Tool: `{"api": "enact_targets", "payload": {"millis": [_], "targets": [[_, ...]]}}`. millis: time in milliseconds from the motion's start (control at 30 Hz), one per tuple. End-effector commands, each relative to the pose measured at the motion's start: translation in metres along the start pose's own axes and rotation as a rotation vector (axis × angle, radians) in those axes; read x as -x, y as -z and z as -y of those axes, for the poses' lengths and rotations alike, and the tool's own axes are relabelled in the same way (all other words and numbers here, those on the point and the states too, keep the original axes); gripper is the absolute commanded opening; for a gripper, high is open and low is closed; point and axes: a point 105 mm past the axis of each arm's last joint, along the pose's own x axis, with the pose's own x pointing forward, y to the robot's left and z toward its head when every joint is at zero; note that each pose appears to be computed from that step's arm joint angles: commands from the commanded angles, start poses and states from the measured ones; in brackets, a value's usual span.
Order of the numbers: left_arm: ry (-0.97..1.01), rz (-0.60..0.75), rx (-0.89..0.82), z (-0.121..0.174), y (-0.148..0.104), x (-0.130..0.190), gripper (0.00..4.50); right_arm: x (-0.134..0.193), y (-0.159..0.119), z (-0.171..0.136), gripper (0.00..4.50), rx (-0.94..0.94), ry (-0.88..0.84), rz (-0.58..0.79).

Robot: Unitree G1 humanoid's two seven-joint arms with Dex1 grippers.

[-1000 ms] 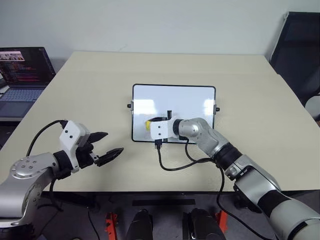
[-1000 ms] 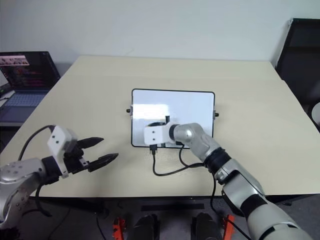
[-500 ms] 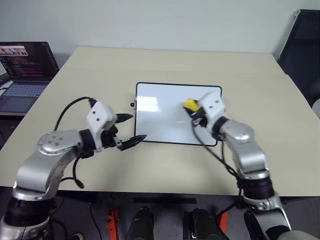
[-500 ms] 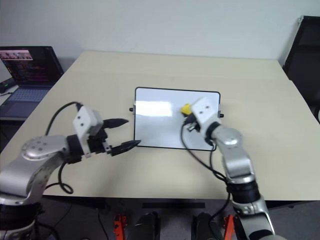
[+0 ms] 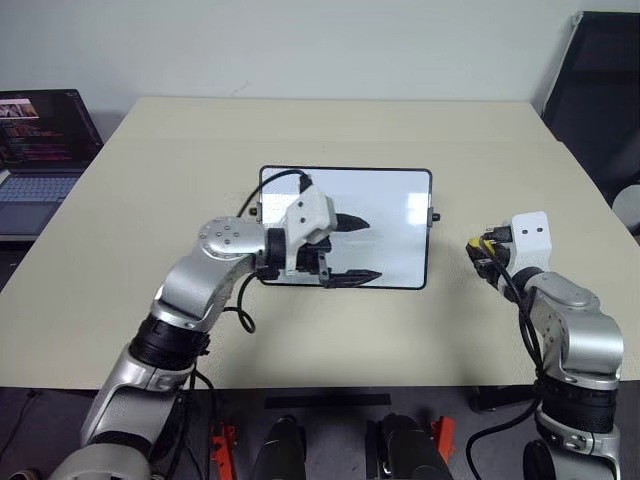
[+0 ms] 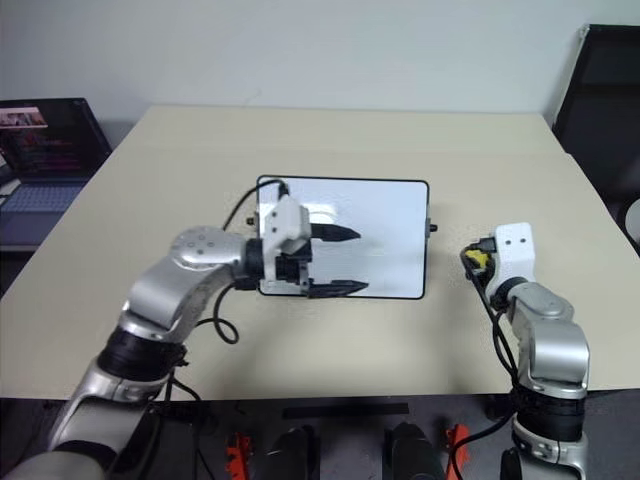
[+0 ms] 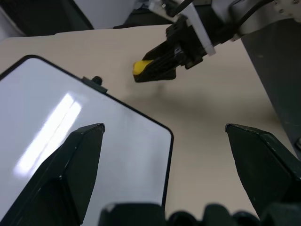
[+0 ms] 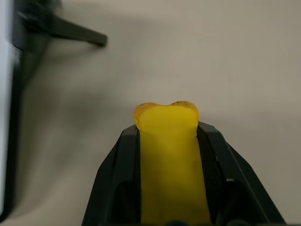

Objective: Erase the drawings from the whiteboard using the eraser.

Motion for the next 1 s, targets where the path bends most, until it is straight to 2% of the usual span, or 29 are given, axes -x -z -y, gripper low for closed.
{"api": "enact_targets", "payload": {"millis": [33,367,433,500,667,700,867,933,1000], "targets": [[0.046,0.018,-0.079,-0.001,-0.010,-0.014,4.50,-0.006,-0.003,0.007,1.23,-0.051,0.033,0.027],[0.085,0.050,-0.105,0.000,-0.014,-0.040,4.50,-0.027,0.005,0.018,1.23,-0.070,0.080,0.015],[0.083,0.053,-0.098,0.001,-0.014,-0.039,4.50,-0.028,0.007,0.018,1.94,-0.076,0.077,0.014],[0.080,0.054,-0.089,0.001,-0.013,-0.038,4.50,-0.029,0.007,0.019,2.43,-0.082,0.081,0.017],[0.032,0.065,-0.056,-0.002,-0.011,-0.028,4.50,-0.028,-0.002,0.022,4.27,-0.090,0.082,0.074],[0.009,0.075,-0.045,-0.004,-0.012,-0.026,4.50,-0.027,-0.005,0.022,4.46,-0.089,0.079,0.089],[-0.236,0.109,0.037,-0.018,-0.008,0.011,4.50,-0.008,-0.031,0.008,4.46,-0.037,0.009,0.235],[-0.361,0.113,0.072,-0.021,-0.004,0.034,4.50,0.004,-0.040,-0.004,4.46,0.011,-0.039,0.307],[-0.617,0.174,0.116,-0.030,-0.006,0.075,4.50,0.021,-0.043,-0.028,4.46,0.081,-0.134,0.415]]}}
